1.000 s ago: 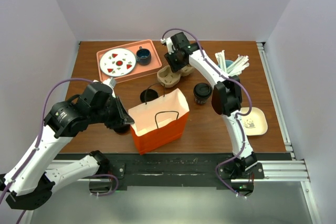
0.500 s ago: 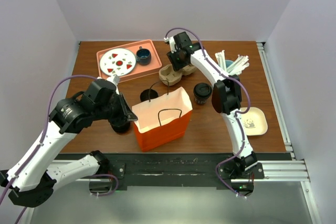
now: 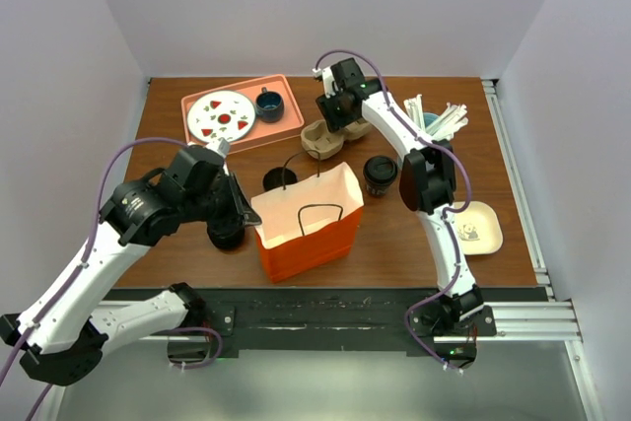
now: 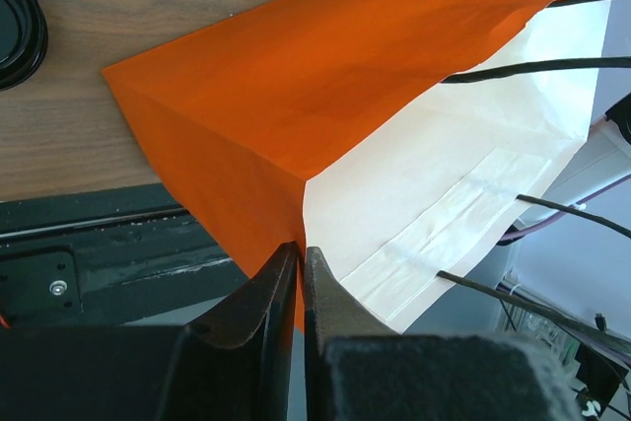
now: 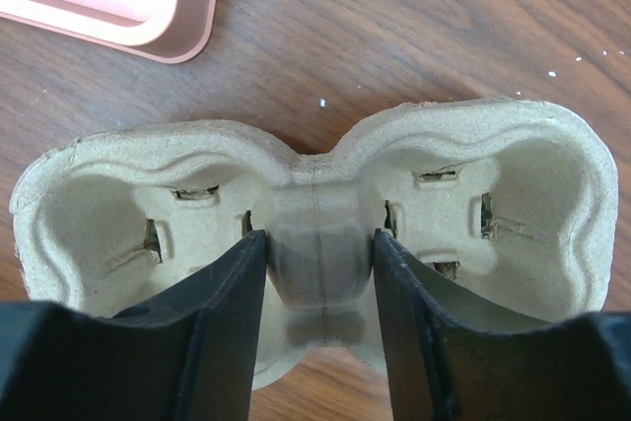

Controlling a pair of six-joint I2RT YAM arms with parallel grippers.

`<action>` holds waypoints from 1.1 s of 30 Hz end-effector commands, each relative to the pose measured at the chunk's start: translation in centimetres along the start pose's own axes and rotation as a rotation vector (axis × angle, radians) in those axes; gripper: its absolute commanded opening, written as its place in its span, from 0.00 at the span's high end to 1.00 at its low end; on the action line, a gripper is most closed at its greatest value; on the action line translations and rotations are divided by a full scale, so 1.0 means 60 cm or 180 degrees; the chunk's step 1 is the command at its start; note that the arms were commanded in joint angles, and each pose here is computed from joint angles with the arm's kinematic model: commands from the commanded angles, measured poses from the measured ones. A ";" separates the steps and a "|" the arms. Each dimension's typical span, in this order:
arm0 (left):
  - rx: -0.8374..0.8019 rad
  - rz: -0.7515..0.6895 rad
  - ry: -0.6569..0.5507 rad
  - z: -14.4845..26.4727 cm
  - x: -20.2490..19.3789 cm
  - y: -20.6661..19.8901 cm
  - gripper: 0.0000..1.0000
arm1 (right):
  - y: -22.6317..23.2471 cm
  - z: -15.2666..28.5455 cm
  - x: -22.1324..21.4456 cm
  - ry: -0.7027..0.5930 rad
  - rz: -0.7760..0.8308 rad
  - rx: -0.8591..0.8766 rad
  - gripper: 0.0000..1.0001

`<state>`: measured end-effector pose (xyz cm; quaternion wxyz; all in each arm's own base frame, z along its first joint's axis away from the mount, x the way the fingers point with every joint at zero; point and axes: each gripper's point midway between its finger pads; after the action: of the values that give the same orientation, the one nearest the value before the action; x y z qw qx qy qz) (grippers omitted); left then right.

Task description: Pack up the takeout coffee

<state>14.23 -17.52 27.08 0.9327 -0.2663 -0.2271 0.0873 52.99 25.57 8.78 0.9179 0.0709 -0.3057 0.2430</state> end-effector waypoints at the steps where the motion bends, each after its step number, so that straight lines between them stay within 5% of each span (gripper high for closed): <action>1: -0.0139 -0.0084 -0.0098 0.004 0.015 -0.018 0.87 | -0.004 0.032 0.068 -0.0411 -0.0080 0.0079 0.46; 6: -0.0120 -0.0086 -0.0098 0.003 0.016 -0.017 0.86 | -0.004 0.027 0.064 -0.0389 -0.0127 0.0128 0.44; 10: -0.0097 -0.0091 -0.0096 0.001 0.017 -0.016 0.86 | -0.007 0.021 0.060 -0.0371 -0.0146 0.0151 0.57; 16: -0.0099 -0.0096 -0.0085 -0.002 0.018 -0.018 0.86 | -0.015 0.018 0.052 -0.0323 -0.0168 0.0133 0.49; 26: -0.0109 -0.0053 -0.0104 0.000 0.019 -0.019 0.86 | -0.012 0.013 0.036 -0.0237 -0.0177 0.0174 0.58; 33: -0.0131 -0.0001 -0.0132 0.006 0.018 -0.018 0.86 | -0.010 0.013 0.028 -0.0190 -0.0193 0.0204 0.52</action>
<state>14.63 -17.82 26.72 0.9353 -0.2607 -0.2226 0.0876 53.79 25.67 9.47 0.9154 0.1091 -0.3143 0.2268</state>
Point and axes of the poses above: each gripper's point midway between its finger pads, its own z axis back along the fingers, its own y axis along the line the jaws close on, x = y × z, and after that the axes turned 3 degrees about -z, right-handed
